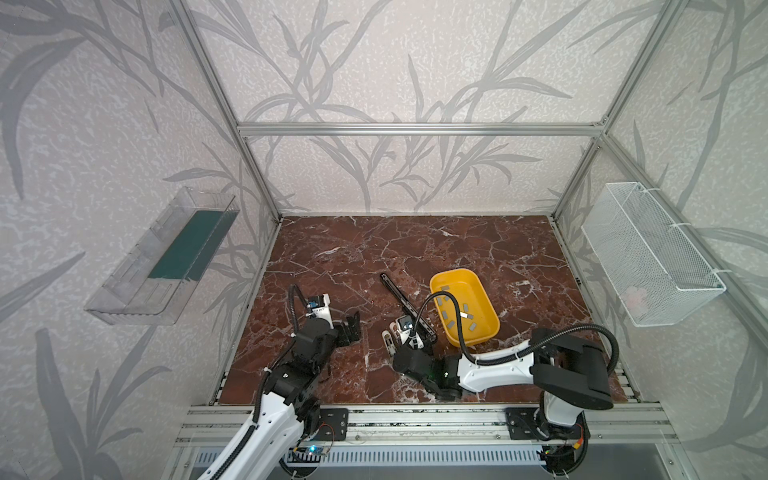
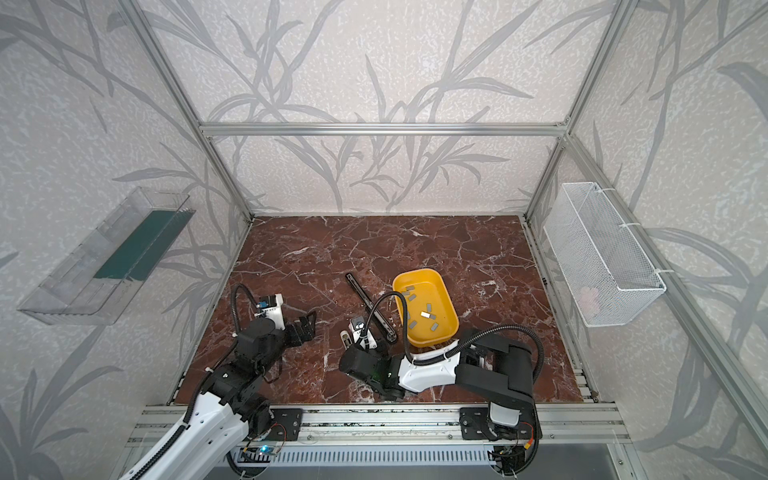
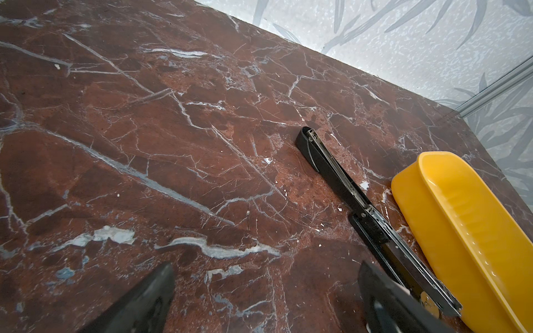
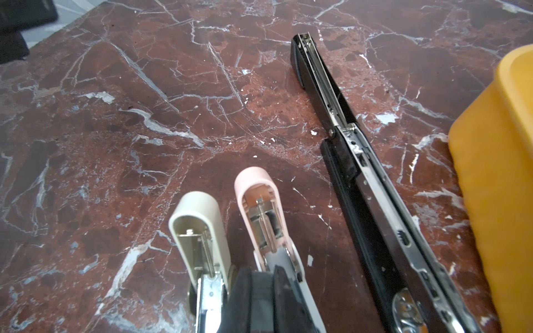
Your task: Load the staples into the stapler
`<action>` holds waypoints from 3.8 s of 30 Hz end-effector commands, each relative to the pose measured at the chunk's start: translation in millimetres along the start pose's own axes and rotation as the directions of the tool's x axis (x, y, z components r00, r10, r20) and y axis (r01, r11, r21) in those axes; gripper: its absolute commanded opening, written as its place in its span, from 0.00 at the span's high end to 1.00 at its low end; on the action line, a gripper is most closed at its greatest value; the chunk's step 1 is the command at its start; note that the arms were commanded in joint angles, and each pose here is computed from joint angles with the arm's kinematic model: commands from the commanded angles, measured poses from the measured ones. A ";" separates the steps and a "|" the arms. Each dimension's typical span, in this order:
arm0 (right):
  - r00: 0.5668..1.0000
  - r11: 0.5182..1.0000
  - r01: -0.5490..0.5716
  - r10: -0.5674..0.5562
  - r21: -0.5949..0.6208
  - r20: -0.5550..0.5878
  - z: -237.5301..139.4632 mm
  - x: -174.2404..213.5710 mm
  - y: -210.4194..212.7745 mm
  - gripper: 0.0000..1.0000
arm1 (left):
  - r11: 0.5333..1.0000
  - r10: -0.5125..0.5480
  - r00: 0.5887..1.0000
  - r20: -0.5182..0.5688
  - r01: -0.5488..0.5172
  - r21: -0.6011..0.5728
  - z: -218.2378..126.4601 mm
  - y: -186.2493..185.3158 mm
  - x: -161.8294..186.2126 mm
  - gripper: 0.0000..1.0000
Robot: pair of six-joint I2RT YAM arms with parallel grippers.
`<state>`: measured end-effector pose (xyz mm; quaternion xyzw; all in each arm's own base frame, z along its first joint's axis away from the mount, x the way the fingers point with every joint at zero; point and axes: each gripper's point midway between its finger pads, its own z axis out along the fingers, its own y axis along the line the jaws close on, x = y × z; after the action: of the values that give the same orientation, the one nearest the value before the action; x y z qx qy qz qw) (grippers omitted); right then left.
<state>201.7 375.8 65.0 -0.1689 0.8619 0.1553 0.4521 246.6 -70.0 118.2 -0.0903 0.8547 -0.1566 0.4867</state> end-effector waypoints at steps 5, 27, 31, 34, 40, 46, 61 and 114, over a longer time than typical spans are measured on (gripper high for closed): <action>0.999 1.000 -0.012 0.013 -0.015 0.041 -13.7 -2.8 3.3 0.98 | 1.000 -0.023 1.000 0.019 0.023 0.005 -0.4 -2.1 -5.3 0.01; 0.999 0.998 0.022 -0.020 -0.060 0.032 -18.4 13.9 30.1 0.98 | 1.000 -0.023 1.000 0.017 0.023 0.002 0.1 -1.4 -4.7 0.01; 0.999 0.998 0.024 -0.023 -0.061 0.026 -16.8 15.5 32.1 0.99 | 1.000 -0.023 1.000 0.018 0.023 0.002 0.0 -1.6 -5.0 0.01; 0.999 0.998 0.027 -0.025 -0.063 0.026 -16.9 16.1 34.3 0.99 | 1.000 -0.024 1.000 0.018 0.024 0.002 0.1 -1.5 -4.9 0.01; 0.999 0.997 0.036 -0.035 -0.062 0.019 -14.3 18.8 36.2 0.99 | 1.000 -0.024 1.000 0.017 0.024 0.002 0.0 -1.6 -4.9 0.01; 0.999 0.997 0.044 -0.043 -0.062 0.014 -12.4 21.1 38.4 0.99 | 1.000 -0.024 1.000 0.017 0.024 0.002 0.1 -1.5 -4.8 0.01; 0.998 0.996 0.055 -0.055 -0.067 0.009 -11.8 22.8 40.8 0.99 | 1.000 -0.026 1.000 0.018 0.026 0.003 0.1 -1.6 -4.8 0.01; 0.996 0.996 0.086 -0.086 -0.010 -0.003 -3.5 31.4 33.6 0.99 | 1.000 -0.026 1.000 0.017 0.026 0.004 0.1 -1.8 -4.6 0.01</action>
<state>166.9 399.0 42.4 -0.2102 0.8560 0.1519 0.4472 247.3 -70.3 118.4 -0.0916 0.8543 -0.1576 0.4869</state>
